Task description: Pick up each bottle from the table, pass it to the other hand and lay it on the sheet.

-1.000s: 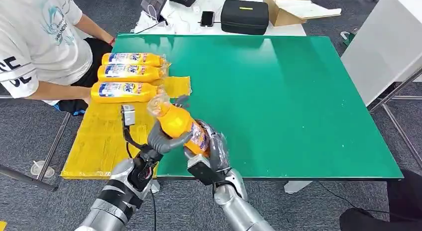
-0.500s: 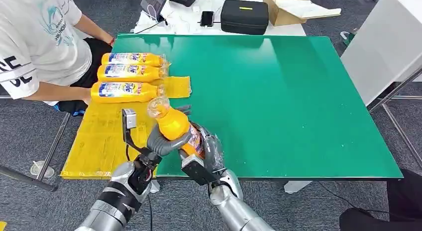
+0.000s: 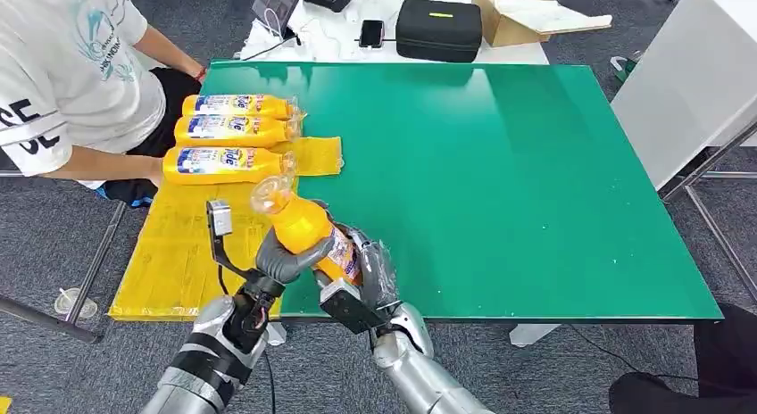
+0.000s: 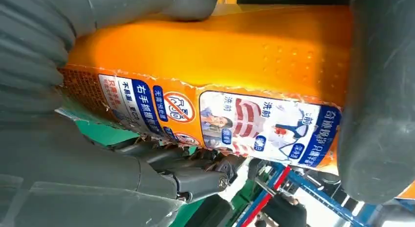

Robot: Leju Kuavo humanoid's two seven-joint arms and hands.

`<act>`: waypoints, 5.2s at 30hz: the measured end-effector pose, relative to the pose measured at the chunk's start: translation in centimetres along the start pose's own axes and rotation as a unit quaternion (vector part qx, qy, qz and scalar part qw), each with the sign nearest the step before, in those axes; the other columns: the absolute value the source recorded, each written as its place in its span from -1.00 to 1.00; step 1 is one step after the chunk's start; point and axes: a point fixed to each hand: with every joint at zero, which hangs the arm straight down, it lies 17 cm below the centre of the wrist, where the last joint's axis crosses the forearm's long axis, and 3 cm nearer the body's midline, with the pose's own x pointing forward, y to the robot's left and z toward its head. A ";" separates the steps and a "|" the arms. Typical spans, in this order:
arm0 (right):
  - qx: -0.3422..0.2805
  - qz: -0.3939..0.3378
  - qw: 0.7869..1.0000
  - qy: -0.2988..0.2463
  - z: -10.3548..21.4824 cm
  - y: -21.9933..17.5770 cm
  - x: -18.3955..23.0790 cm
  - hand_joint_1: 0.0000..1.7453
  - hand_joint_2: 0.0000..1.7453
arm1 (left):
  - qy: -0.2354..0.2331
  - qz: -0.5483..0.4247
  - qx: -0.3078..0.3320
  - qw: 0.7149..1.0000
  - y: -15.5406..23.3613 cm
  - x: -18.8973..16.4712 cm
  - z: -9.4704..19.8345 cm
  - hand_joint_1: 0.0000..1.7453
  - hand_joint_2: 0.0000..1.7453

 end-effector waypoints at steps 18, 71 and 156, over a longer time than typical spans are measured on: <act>-0.012 -0.086 0.996 0.024 -1.5 -1.5 0.4 -1.00 -1.00 | -0.042 -0.079 0.067 0.994 2.8 2.7 -1.1 1.00 1.00; -0.091 -0.171 0.971 -0.137 -2.6 -9.0 11.5 -1.00 -1.00 | 0.291 -0.761 -0.132 0.564 21.7 -1.7 8.9 -0.80 1.00; -0.364 -0.022 0.931 0.003 12.7 -19.6 5.4 -1.00 1.00 | -0.174 -0.276 0.300 0.896 2.5 6.3 13.2 -1.00 1.00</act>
